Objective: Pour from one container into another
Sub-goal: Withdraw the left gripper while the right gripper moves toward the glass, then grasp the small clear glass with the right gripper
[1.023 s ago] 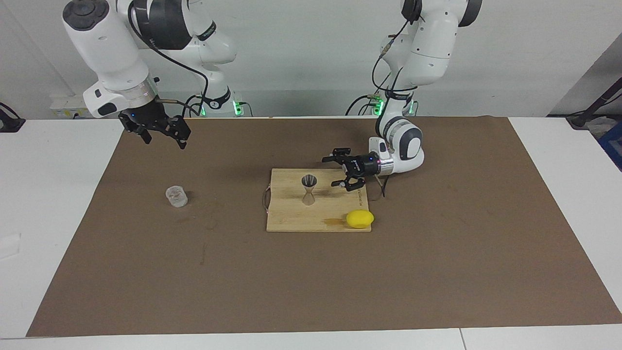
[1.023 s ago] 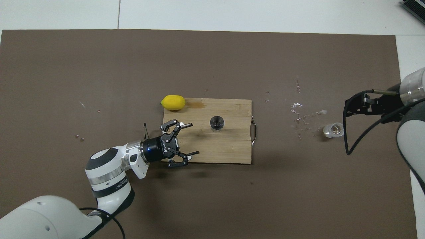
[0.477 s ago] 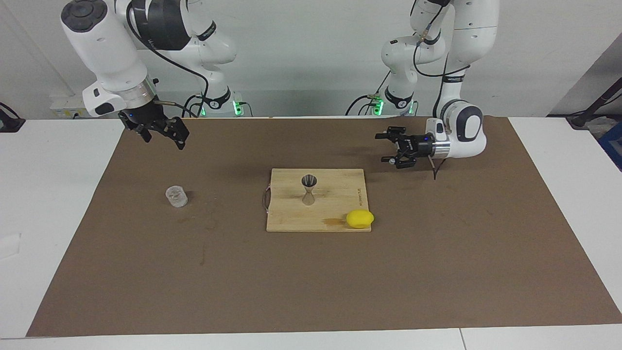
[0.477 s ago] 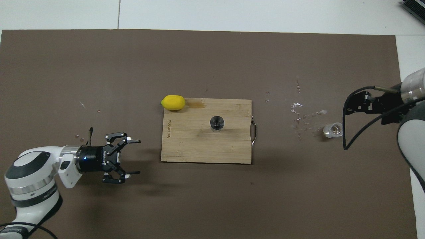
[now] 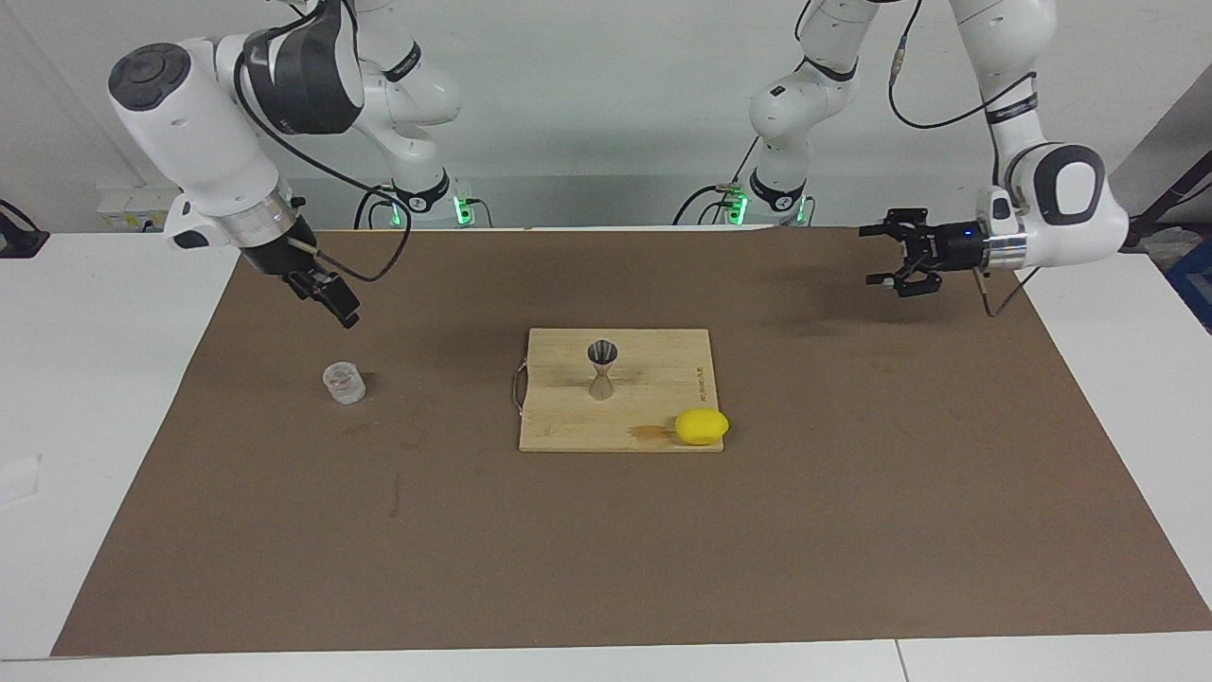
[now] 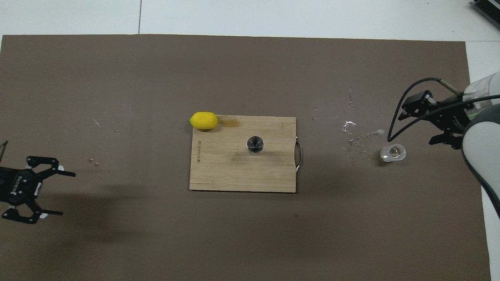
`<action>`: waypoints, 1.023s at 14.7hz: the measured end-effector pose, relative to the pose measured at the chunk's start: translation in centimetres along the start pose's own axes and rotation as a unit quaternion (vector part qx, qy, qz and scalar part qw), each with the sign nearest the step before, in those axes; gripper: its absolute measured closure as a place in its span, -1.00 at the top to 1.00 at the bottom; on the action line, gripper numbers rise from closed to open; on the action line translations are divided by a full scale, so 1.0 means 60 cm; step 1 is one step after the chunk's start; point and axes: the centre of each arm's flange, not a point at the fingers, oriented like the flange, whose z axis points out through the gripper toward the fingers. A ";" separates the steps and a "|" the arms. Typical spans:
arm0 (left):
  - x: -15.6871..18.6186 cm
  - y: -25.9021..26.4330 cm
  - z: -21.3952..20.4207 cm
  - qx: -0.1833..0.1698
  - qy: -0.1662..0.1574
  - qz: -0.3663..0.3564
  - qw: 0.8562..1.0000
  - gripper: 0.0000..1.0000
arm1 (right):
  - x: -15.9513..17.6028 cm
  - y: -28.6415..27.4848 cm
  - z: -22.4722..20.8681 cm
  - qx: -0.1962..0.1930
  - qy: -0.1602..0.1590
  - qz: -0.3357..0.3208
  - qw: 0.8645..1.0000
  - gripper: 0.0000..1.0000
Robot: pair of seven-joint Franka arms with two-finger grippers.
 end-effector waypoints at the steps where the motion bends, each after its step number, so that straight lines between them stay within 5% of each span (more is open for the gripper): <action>1: 0.024 -0.003 -0.026 -0.008 -0.045 -0.007 0.999 1.00 | 0.018 0.008 0.015 0.007 -0.010 0.025 1.000 0.91; 4: 0.092 -0.005 -0.078 -0.020 -0.169 -0.049 0.984 1.00 | 0.082 0.049 0.066 0.018 -0.037 0.086 0.995 0.89; 10: 0.244 0.025 -0.088 0.034 -0.362 -0.160 0.918 1.00 | 0.194 0.157 0.156 0.057 -0.095 0.211 0.971 0.91; 15: 0.375 0.001 -0.032 0.095 -0.462 -0.242 0.848 1.00 | 0.230 0.213 0.229 0.097 -0.129 0.363 0.918 0.91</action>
